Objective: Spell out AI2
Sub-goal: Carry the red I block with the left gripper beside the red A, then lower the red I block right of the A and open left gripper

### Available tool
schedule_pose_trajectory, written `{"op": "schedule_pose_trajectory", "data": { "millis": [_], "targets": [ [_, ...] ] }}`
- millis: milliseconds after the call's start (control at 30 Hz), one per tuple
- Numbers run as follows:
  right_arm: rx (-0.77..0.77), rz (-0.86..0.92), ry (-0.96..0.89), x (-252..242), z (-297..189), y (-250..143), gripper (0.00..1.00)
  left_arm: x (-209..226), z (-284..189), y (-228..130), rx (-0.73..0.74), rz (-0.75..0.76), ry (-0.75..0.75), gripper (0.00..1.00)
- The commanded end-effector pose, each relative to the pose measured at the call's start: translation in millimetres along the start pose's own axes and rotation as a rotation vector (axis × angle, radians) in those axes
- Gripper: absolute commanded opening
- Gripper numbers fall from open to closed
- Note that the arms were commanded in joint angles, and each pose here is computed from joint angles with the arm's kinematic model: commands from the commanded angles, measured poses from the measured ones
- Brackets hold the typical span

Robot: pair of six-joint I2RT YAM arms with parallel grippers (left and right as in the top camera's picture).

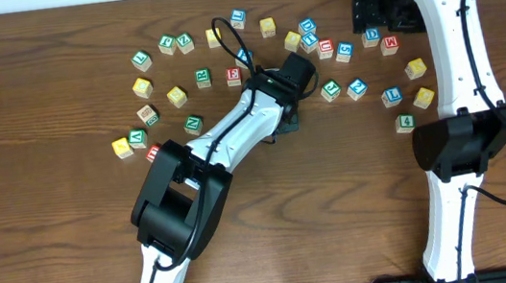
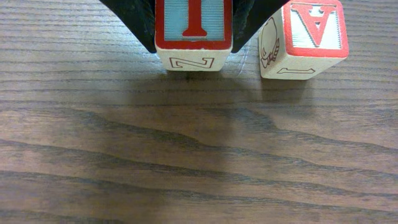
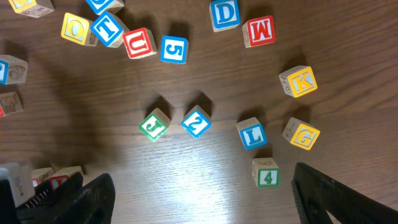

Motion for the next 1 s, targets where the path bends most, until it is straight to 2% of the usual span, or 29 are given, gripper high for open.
{"op": "schedule_pose_trajectory", "data": {
  "millis": [0,700,833,967],
  "targets": [
    [-0.01,-0.018,-0.003,1.6,-6.7,-2.5,0.86,7.4,6.8,-1.7,0.007,-0.037,0.034,0.28],
    [-0.01,-0.018,-0.003,1.5,-6.7,-2.6,0.86,17.0,14.9,-5.4,0.023,-0.105,0.039,0.28],
    [-0.01,-0.018,-0.003,1.5,-6.7,-2.6,0.86,16.8,14.8,-5.5,0.023,-0.105,0.039,0.34],
    [-0.009,-0.018,-0.003,1.5,-6.7,-2.7,0.86,16.8,14.8,-6.0,0.026,-0.104,0.04,0.34]
  ]
}}
Point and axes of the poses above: each gripper's point midway between its finger pads, its own z axis out along the fingers, its own x axis along the line the jaws close on, y = z × x, the point moved 3 cm from there along -z, back along the fingers, and after that the axes turned 9 degrees about z, right-handed, at the moved point
